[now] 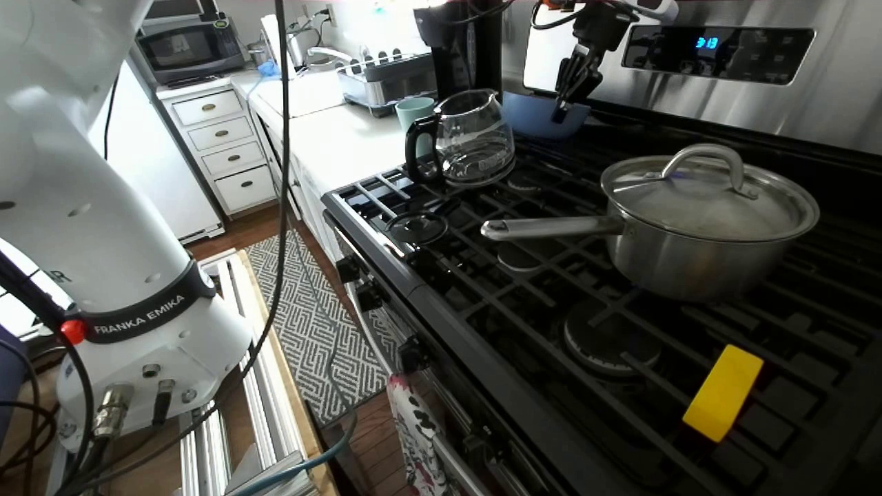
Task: Move the purple bowl to the right
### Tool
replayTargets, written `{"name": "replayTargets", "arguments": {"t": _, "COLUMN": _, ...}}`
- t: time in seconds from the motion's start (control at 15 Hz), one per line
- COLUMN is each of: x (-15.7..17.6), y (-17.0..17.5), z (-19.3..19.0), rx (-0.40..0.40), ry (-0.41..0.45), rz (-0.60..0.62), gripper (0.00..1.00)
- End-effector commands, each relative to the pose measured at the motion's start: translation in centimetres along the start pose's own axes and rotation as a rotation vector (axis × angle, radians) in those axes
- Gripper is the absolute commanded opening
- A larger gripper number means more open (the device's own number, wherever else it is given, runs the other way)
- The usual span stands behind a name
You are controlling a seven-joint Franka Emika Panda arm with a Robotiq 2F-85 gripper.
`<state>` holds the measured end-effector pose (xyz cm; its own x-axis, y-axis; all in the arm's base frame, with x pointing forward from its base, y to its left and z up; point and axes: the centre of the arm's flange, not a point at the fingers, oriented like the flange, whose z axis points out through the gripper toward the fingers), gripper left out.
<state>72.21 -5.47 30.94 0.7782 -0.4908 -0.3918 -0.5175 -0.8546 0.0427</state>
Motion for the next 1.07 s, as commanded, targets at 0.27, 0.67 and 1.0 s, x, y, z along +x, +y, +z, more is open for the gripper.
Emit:
{"name": "replayTargets", "arguments": {"t": 0.27, "x": -5.3, "y": 6.5, "z": -2.3, "rx": 0.024, "ry": 0.071, "rz": 0.197, "gripper": 0.01}}
{"name": "replayTargets", "arguments": {"t": 0.67, "x": -6.7, "y": 9.4, "z": -1.6, "rx": 0.128, "ry": 0.252, "rz": 0.459, "gripper": 0.01}}
{"name": "replayTargets", "arguments": {"t": 1.0, "x": -9.2, "y": 11.1, "z": 0.0, "rx": 0.248, "ry": 0.372, "rz": 0.666, "gripper": 0.01}}
